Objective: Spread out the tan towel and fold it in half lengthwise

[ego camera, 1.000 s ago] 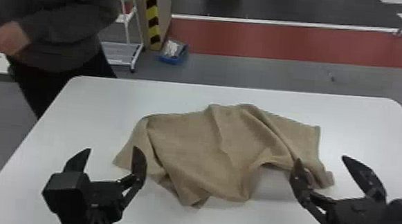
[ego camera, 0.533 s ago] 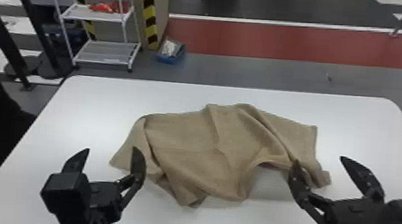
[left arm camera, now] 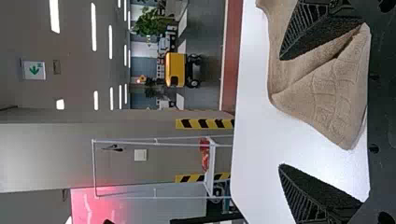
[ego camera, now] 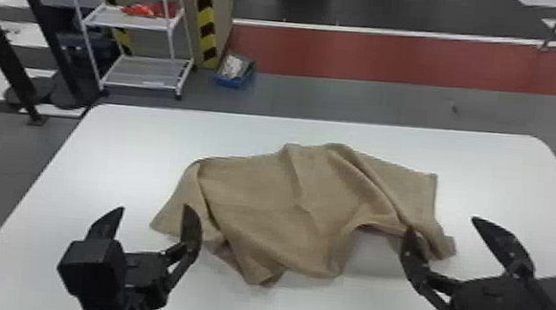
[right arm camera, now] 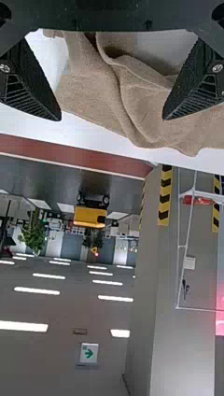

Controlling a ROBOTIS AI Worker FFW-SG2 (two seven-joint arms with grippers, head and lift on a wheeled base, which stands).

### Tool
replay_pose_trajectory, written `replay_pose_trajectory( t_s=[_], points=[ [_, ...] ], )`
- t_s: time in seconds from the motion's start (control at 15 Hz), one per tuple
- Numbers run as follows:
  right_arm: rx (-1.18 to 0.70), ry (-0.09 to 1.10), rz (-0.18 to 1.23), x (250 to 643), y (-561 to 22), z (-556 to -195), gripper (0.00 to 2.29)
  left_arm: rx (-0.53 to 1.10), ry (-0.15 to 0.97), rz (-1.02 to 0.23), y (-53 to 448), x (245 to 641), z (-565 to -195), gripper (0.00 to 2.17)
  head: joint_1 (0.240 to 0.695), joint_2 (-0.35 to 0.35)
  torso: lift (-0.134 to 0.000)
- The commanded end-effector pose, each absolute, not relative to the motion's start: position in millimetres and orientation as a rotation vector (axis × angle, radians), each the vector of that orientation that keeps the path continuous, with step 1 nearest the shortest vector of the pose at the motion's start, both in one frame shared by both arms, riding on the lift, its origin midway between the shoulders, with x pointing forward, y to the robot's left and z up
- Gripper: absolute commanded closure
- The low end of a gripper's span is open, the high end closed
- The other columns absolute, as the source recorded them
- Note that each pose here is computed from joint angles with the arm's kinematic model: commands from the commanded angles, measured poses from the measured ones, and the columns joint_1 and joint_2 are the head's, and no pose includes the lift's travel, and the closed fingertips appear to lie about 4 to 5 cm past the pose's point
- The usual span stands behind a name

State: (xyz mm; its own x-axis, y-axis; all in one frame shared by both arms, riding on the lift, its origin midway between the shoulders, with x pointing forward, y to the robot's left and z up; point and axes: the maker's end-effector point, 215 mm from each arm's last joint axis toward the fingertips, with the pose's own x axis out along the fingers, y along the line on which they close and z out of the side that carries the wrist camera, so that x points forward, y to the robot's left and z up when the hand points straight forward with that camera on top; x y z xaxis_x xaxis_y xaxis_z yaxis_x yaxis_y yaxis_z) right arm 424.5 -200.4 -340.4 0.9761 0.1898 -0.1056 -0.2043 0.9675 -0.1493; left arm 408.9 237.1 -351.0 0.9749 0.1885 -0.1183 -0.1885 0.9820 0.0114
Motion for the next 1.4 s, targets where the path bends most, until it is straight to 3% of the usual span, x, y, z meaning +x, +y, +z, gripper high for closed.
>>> replay_pose_trajectory(
  t_s=[0.0, 0.27, 0.73, 1.33],
  points=[
    [-0.222, 0.077, 0.197, 419, -214, -339, 0.08, -0.002, 0.122, 0.192, 237, 409, -352, 0.05, 0.695, 0.051, -0.123],
    [-0.377, 0.045, 0.258, 410, -227, -334, 0.08, -0.002, 0.125, 0.187, 235, 410, -354, 0.05, 0.695, 0.031, -0.123],
    [-0.659, 0.217, 0.253, 400, -274, -380, 0.13, 0.0, 0.131, 0.187, 235, 411, -359, 0.05, 0.695, -0.032, -0.123],
    [-0.614, 0.354, 0.325, 420, -252, -438, 0.28, 0.004, 0.133, 0.185, 234, 411, -361, 0.05, 0.695, -0.038, -0.123]
  ],
)
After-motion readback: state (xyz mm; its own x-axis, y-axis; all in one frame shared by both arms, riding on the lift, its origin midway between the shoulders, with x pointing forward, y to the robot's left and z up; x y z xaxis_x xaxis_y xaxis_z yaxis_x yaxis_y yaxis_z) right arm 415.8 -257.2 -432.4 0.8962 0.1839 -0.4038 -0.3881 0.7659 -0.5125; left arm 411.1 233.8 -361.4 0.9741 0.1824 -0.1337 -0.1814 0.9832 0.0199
